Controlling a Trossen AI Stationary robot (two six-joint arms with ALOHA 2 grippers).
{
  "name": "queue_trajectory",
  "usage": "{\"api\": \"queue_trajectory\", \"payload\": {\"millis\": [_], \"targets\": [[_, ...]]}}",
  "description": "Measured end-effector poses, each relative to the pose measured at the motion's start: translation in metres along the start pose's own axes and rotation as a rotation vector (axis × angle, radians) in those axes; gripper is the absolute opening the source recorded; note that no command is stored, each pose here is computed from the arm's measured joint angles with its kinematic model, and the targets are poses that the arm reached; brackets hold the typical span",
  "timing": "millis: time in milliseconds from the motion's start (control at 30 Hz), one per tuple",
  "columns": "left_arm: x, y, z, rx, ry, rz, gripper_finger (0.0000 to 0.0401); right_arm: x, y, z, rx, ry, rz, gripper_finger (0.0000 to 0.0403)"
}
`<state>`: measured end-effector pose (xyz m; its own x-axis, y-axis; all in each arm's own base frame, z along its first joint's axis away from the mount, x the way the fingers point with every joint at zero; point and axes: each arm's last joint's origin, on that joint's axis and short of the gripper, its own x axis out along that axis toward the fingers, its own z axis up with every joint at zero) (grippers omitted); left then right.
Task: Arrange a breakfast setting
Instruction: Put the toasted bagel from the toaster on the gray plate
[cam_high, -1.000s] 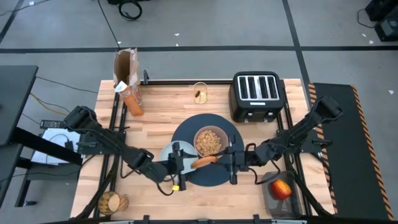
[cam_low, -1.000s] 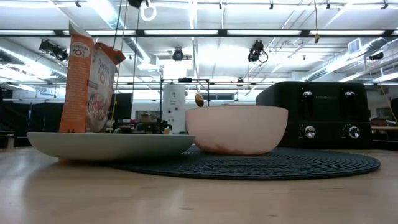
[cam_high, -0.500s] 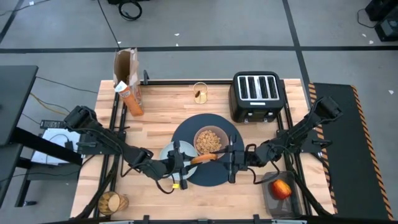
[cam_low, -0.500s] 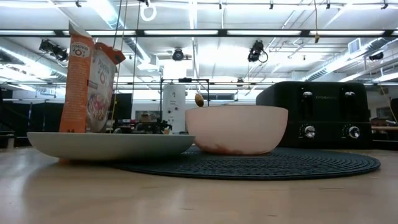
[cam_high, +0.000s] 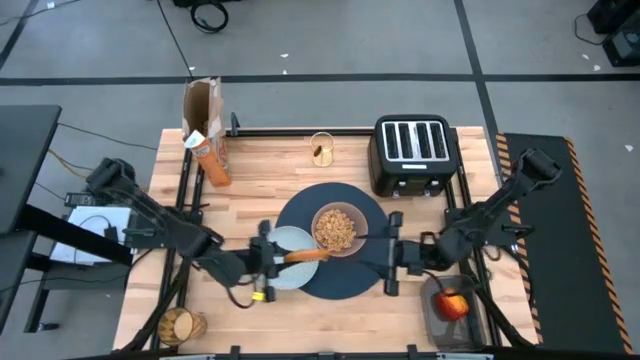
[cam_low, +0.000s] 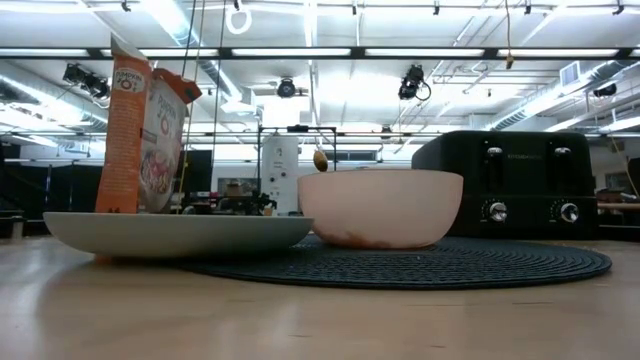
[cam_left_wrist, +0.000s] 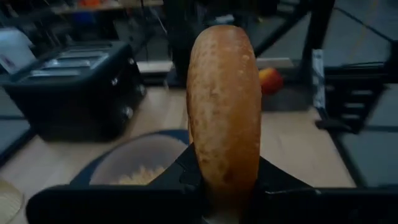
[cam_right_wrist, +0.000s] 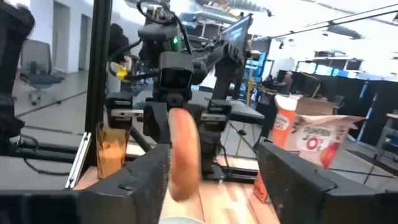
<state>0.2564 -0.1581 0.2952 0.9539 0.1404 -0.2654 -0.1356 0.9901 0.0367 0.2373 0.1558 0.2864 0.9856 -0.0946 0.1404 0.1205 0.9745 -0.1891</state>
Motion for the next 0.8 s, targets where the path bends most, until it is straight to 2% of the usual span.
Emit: {"api": "queue_trajectory", "payload": {"millis": [67, 167, 300, 400, 500, 600, 800], "targets": [[-0.017, 0.006, 0.001, -0.025, 0.069, -0.062, 0.0055, -0.008, -0.001, 0.009, 0.003, -0.005, -0.011, 0.0260], [-0.034, 0.016, -0.009, -0.120, 0.255, -0.133, 0.0054, -0.016, 0.000, 0.012, -0.009, 0.021, -0.011, 0.0271], [-0.035, 0.030, -0.026, -0.297, 0.470, -0.039, 0.0054, -0.018, 0.001, 0.010, 0.028, 0.049, -0.024, 0.0272], [-0.022, 0.044, -0.037, -0.488, 0.588, 0.106, 0.0053, -0.014, 0.004, 0.003, 0.034, 0.073, -0.034, 0.0268], [-0.008, 0.057, -0.046, -0.565, 0.678, 0.183, 0.0053, -0.011, 0.007, -0.003, 0.022, 0.089, -0.037, 0.0266], [0.007, 0.067, -0.047, -0.600, 0.704, 0.171, 0.0053, -0.009, 0.009, -0.007, 0.036, 0.101, -0.038, 0.0266], [0.039, 0.073, -0.055, -0.607, 0.769, 0.047, 0.0053, -0.011, 0.012, -0.012, 0.072, 0.139, -0.025, 0.0264]]}}
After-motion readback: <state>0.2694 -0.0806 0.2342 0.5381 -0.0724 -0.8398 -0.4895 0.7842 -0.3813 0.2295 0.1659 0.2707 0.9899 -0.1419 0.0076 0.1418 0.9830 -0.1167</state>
